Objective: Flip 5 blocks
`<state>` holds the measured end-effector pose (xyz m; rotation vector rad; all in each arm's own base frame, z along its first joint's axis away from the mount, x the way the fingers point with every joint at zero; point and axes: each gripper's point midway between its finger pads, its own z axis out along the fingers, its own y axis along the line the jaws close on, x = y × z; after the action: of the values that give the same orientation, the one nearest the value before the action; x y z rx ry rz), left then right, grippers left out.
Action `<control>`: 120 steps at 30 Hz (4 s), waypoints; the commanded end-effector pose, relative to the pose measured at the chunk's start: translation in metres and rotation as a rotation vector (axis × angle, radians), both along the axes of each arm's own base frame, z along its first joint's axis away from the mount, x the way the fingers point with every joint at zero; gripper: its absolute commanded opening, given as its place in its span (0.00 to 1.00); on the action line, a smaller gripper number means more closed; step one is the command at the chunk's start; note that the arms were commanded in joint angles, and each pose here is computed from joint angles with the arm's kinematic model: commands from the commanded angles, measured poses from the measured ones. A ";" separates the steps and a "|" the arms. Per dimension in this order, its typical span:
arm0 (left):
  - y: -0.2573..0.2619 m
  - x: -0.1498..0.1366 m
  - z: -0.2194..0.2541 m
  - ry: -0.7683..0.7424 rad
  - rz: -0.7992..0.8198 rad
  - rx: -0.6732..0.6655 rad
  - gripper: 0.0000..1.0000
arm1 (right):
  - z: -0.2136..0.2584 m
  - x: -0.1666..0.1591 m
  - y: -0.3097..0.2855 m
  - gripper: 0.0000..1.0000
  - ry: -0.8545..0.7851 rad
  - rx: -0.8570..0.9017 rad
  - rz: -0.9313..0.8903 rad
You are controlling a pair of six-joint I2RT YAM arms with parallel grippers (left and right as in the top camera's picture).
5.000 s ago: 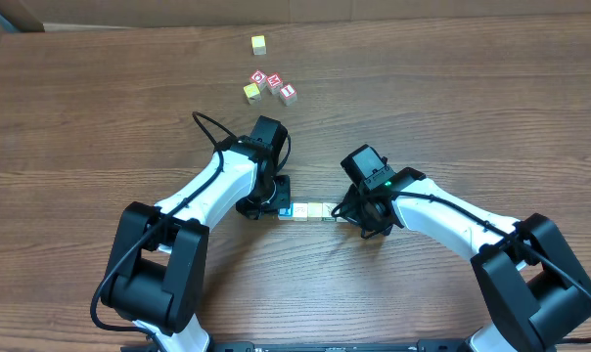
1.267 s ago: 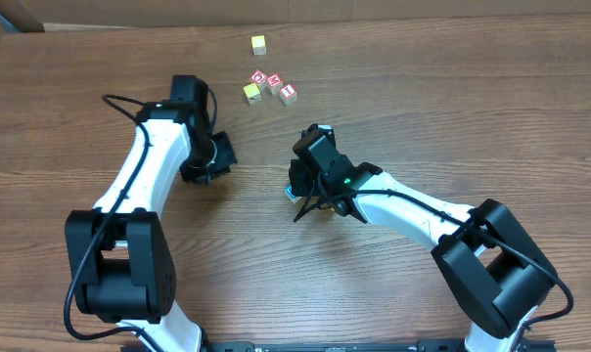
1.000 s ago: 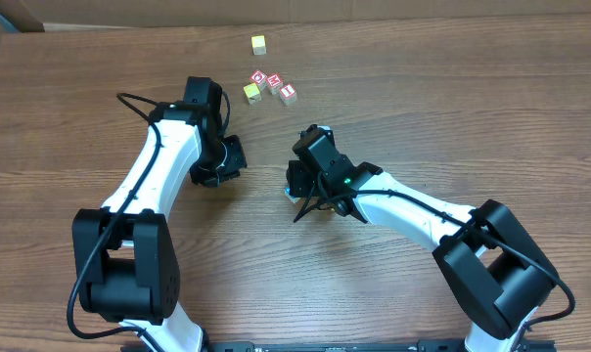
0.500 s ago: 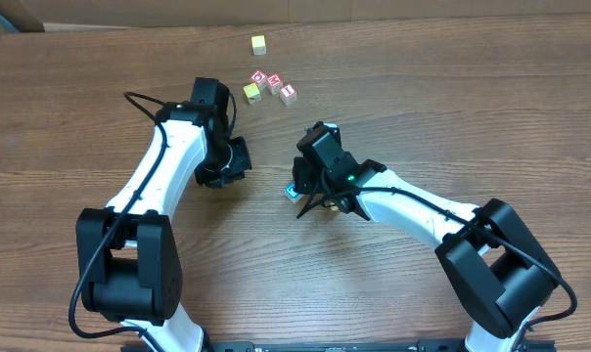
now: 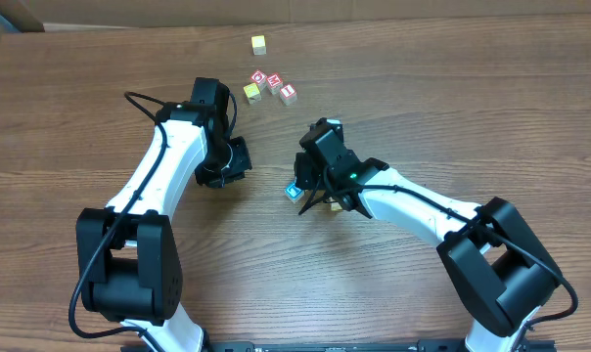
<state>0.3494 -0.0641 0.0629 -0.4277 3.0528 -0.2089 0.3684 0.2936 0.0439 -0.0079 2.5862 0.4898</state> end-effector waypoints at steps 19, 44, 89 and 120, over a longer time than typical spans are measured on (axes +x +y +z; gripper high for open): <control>-0.004 -0.002 -0.004 0.007 -0.032 -0.004 0.15 | 0.004 -0.004 0.009 0.52 0.030 0.069 0.046; -0.004 -0.002 -0.004 0.007 -0.036 -0.003 0.15 | -0.015 -0.051 0.031 0.50 0.253 0.169 0.179; -0.004 0.006 -0.003 -0.032 -0.099 0.001 0.17 | -0.010 -0.017 0.042 0.04 0.123 0.162 0.153; -0.006 -0.003 -0.005 0.001 -0.122 0.002 0.15 | 0.034 -0.011 0.046 0.07 0.094 0.248 0.206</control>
<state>0.3493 -0.0645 0.0627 -0.3070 3.0623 -0.2054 0.3345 0.3361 0.0287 -0.1726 2.7346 0.8475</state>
